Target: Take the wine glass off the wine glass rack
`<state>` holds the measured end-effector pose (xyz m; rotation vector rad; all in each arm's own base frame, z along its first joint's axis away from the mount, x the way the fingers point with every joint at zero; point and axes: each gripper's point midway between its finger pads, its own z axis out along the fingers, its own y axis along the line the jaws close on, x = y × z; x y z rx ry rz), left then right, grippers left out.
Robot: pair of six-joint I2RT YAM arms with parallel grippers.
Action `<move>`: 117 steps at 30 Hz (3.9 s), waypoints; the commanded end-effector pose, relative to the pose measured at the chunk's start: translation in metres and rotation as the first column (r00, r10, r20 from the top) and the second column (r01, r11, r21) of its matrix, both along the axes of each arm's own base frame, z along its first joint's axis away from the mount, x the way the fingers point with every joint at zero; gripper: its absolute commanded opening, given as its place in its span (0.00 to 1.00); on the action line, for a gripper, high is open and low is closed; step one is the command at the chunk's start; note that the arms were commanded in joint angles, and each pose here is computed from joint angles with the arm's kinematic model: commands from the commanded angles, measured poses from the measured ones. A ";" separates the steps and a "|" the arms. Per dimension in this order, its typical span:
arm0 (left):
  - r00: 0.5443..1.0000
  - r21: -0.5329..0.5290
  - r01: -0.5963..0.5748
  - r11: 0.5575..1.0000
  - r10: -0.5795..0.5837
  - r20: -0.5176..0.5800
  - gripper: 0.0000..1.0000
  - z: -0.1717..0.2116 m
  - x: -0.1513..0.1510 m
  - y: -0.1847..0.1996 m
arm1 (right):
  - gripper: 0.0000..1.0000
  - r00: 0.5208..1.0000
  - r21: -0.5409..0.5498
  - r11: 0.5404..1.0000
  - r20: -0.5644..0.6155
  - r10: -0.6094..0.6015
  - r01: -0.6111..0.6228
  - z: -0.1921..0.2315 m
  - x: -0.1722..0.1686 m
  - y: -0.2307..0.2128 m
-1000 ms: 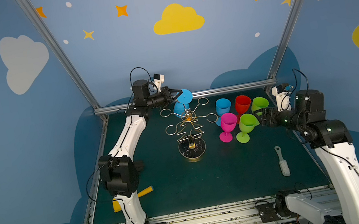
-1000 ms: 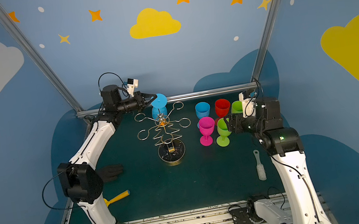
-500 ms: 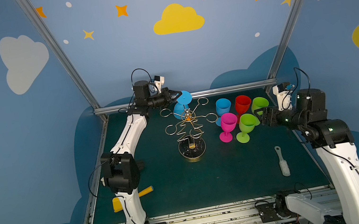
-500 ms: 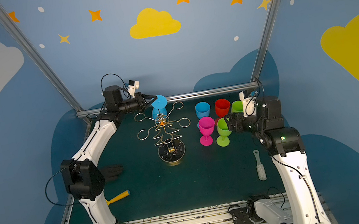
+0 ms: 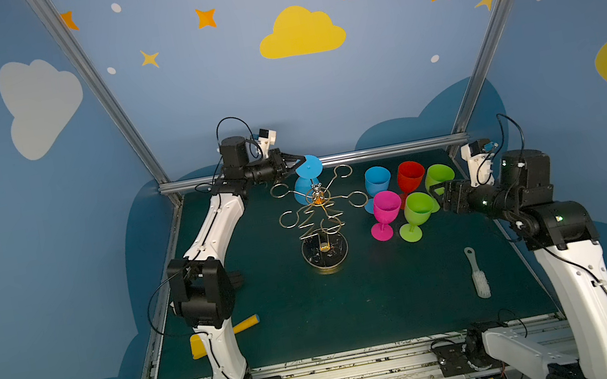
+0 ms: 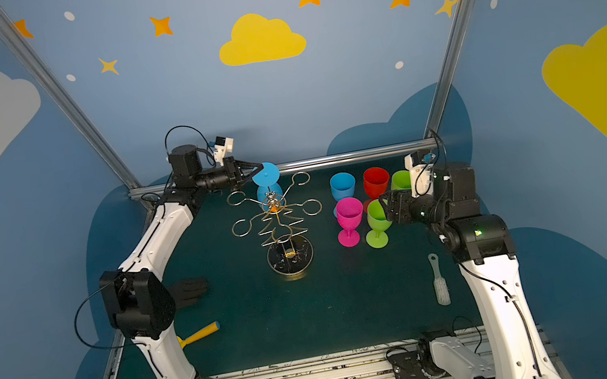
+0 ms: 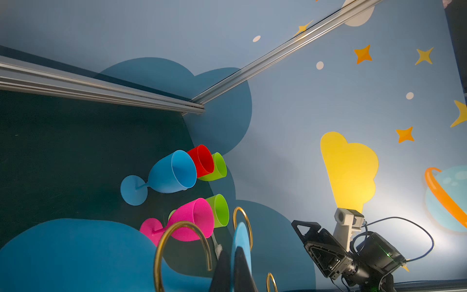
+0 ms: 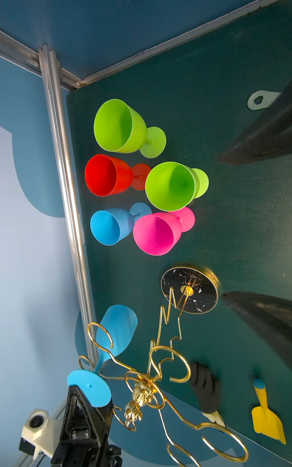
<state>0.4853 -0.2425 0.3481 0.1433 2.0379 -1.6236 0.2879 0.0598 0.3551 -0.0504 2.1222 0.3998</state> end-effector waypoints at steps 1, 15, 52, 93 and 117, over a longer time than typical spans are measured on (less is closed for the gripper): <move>0.997 -0.011 0.036 0.999 -0.035 0.076 0.03 0.031 -0.018 0.003 | 0.78 1.000 0.000 1.000 0.029 -0.008 0.008 0.011 -0.003 -0.002; 0.995 0.017 0.079 0.997 -0.080 0.052 0.03 0.030 -0.030 0.001 | 0.78 0.998 -0.027 1.000 0.065 -0.010 0.011 0.013 -0.009 -0.005; 0.997 0.153 0.066 0.986 -0.060 -0.045 0.03 -0.001 -0.016 -0.012 | 0.80 0.986 -0.074 0.997 0.163 0.023 -0.011 0.015 -0.030 -0.006; 0.974 -0.223 -0.052 0.973 0.099 0.202 0.03 0.124 0.064 0.020 | 0.80 0.950 0.031 0.986 0.274 0.150 -0.165 0.058 -0.011 0.025; 0.950 -0.401 0.111 0.909 0.021 0.312 0.03 0.255 -0.088 0.030 | 0.84 0.491 -0.307 0.780 0.638 0.594 -0.545 0.161 0.018 0.169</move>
